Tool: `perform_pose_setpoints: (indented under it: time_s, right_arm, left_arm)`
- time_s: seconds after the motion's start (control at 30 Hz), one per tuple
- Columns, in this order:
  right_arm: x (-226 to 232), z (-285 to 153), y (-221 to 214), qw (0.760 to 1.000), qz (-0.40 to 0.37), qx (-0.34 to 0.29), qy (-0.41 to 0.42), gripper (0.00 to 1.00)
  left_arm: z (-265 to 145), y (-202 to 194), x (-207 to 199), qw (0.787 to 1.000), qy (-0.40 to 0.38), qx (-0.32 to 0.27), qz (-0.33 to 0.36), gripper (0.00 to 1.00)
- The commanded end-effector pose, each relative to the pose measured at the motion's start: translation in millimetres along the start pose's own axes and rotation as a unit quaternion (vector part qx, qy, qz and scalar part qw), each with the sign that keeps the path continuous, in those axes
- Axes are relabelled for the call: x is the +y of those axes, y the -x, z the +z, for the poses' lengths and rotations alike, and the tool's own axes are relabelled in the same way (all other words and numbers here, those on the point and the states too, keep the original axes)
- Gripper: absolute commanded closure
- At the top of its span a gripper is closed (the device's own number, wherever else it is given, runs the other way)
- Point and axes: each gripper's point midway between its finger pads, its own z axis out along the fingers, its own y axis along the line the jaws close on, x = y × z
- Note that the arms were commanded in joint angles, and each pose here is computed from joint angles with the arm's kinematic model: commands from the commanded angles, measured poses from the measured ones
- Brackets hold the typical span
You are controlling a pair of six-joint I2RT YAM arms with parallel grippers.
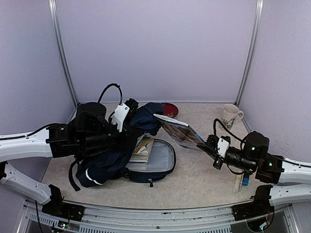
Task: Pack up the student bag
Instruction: Pick up the largest pocket of the bag.
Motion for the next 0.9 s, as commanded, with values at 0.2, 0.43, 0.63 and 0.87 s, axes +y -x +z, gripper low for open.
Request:
perform_pose_setpoints:
  time_s: [0.2, 0.43, 0.63, 0.87]
  right_arm:
    - [-16, 0, 38, 0.994, 0.045, -0.101, 0.026, 1.00]
    - [-19, 2, 35, 0.993, 0.055, -0.098, 0.032, 1.00]
    - [-22, 3, 34, 0.993, 0.059, -0.099, 0.032, 1.00]
    - [-24, 2, 34, 0.993, 0.060, -0.100, 0.031, 1.00]
  left_arm:
    - [-13, 98, 5, 0.989, -0.025, -0.147, -0.022, 1.00]
    - [-6, 96, 9, 0.989, -0.027, -0.141, -0.023, 1.00]
    - [-4, 95, 11, 0.990, -0.027, -0.137, -0.023, 1.00]
    - [-2, 94, 12, 0.990, -0.025, -0.135, -0.024, 1.00]
